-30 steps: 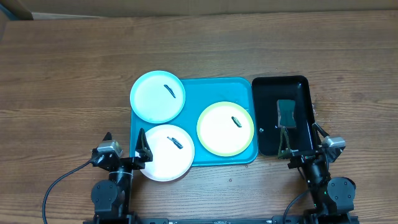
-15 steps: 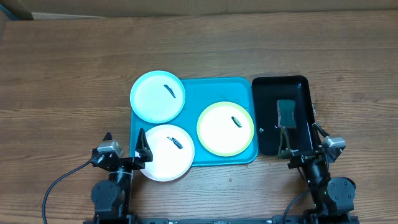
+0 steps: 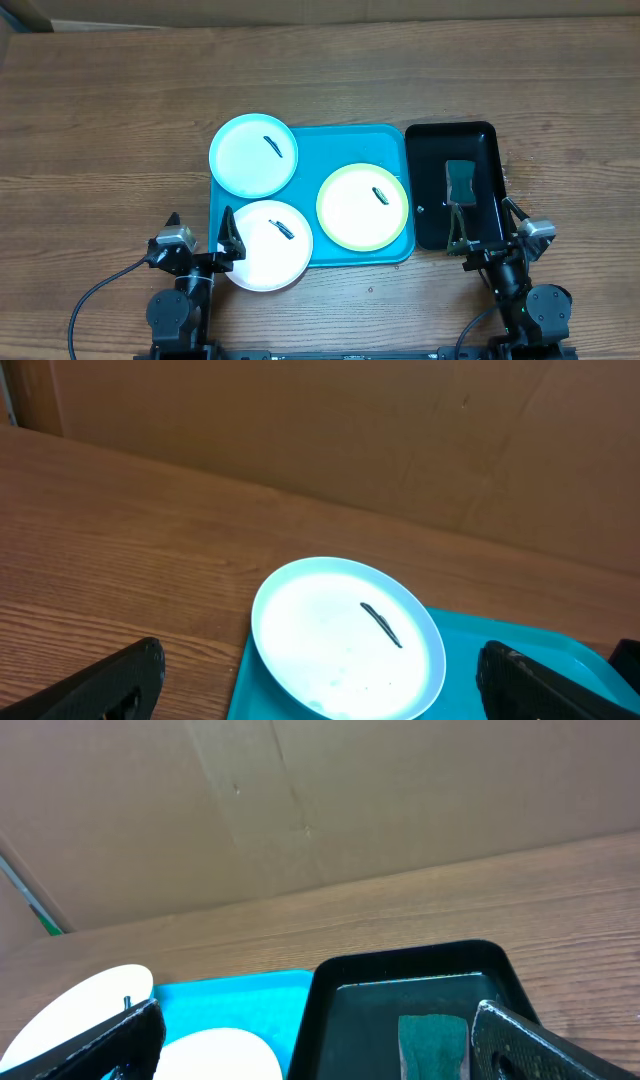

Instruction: Clean dirty plates on tray and stack at the side

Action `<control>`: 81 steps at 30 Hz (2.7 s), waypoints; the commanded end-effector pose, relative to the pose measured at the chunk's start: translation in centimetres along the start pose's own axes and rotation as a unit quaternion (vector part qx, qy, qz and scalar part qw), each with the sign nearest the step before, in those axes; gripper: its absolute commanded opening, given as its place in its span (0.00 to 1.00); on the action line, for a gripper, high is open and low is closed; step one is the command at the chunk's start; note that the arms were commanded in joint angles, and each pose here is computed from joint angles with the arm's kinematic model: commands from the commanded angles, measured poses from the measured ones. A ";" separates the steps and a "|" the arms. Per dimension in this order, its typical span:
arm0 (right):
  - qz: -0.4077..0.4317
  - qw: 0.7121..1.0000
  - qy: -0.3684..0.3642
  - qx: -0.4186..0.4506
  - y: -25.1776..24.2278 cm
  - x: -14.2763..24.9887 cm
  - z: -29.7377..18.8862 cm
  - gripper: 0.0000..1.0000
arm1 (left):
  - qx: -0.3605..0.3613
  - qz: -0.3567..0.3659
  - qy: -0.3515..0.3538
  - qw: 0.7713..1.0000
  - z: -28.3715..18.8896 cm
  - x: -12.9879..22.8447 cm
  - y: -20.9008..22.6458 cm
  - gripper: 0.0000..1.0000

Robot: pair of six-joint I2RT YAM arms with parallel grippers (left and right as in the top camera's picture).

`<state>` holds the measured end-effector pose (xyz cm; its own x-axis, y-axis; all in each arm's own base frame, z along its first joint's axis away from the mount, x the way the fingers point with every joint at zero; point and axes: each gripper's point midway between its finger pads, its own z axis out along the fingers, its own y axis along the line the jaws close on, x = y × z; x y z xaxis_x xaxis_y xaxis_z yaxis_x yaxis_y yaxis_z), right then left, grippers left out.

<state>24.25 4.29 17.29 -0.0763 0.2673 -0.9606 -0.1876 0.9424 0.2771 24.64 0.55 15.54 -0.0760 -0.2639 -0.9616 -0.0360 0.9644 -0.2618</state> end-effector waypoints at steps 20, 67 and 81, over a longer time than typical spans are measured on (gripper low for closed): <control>0.000 1.000 -0.002 0.005 -0.3 0.2 0.0 1.00 | -0.003 -0.003 -0.001 1.000 0.0 0.1 0.1 1.00; 0.072 0.968 0.230 0.067 4.3 -13.8 0.1 1.00 | 0.091 0.001 0.303 0.949 -2.0 -10.9 -8.5 1.00; 0.068 0.859 0.500 0.080 3.8 -6.9 4.8 0.96 | 0.039 -0.108 0.590 0.799 3.8 -3.4 -8.3 0.04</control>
<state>28.32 6.38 24.68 -0.8969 0.1924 -0.3981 0.0736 0.9528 0.2945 28.74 -5.27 21.16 -0.9500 -0.2242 -0.2172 -0.1205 0.9052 -0.4076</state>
